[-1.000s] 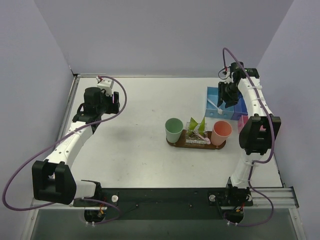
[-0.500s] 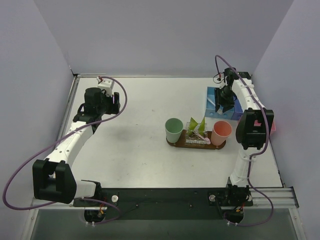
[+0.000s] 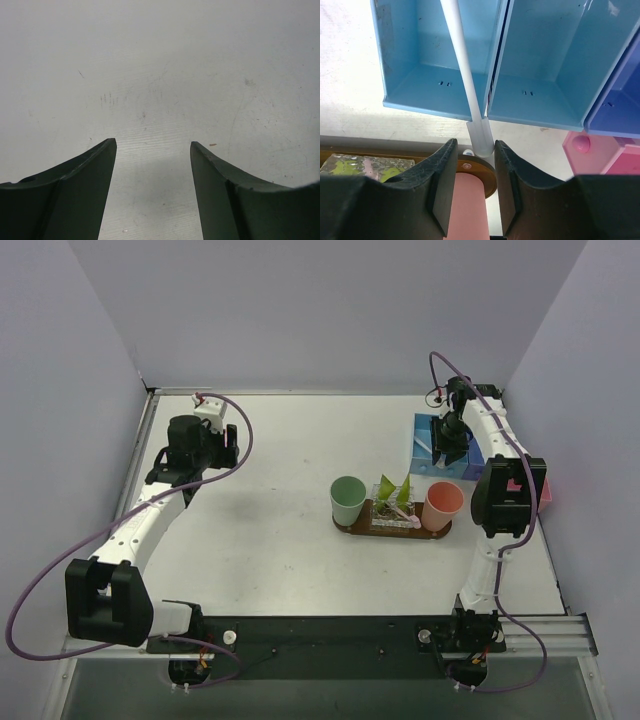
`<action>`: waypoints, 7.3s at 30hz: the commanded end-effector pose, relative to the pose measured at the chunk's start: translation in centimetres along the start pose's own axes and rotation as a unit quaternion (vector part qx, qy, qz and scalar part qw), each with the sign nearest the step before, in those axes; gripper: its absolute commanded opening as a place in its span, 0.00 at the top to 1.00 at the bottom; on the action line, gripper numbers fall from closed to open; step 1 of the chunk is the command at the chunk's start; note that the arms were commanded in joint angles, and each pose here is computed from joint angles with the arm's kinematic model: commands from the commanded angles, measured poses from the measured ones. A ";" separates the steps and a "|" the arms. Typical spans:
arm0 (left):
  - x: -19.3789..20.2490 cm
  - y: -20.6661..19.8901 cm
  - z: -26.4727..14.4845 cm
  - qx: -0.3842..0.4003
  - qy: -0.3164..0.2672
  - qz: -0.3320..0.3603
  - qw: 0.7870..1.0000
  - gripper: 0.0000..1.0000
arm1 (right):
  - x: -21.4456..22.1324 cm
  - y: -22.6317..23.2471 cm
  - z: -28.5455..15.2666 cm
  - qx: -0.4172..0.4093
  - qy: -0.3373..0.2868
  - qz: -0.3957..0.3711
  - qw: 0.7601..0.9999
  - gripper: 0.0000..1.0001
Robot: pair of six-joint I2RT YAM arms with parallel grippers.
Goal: Prepare toiletry sets of a toothbrush and toothpaste on the tray
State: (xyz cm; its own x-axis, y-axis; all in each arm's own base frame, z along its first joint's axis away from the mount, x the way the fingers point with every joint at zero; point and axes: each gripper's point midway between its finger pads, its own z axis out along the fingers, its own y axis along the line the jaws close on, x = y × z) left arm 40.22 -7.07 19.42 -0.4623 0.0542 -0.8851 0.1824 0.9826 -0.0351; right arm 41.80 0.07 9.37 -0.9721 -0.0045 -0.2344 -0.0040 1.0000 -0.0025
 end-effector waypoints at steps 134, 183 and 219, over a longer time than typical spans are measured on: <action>0.7 -29.2 -14.4 0.407 -0.222 0.405 0.788 1.00 | 20.3 22.9 -25.9 -0.392 0.009 -0.217 0.894 0.90; 4.8 -30.3 -22.0 0.707 -0.059 0.177 0.682 1.00 | 20.8 25.6 -30.2 -0.461 -0.245 -0.420 0.742 0.44; 4.9 -30.5 -23.0 0.737 -0.038 0.161 0.655 1.00 | 20.3 26.6 -29.7 -0.445 -0.261 -0.438 0.737 0.69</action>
State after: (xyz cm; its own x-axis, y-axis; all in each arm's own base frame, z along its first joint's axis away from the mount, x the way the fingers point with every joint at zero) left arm 12.19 -32.25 23.84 -0.2337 0.2258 -0.9457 0.9204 -0.2621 -0.2900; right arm 14.97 26.04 32.84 -0.3176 -0.4310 -0.8446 -0.9416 0.2482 0.2275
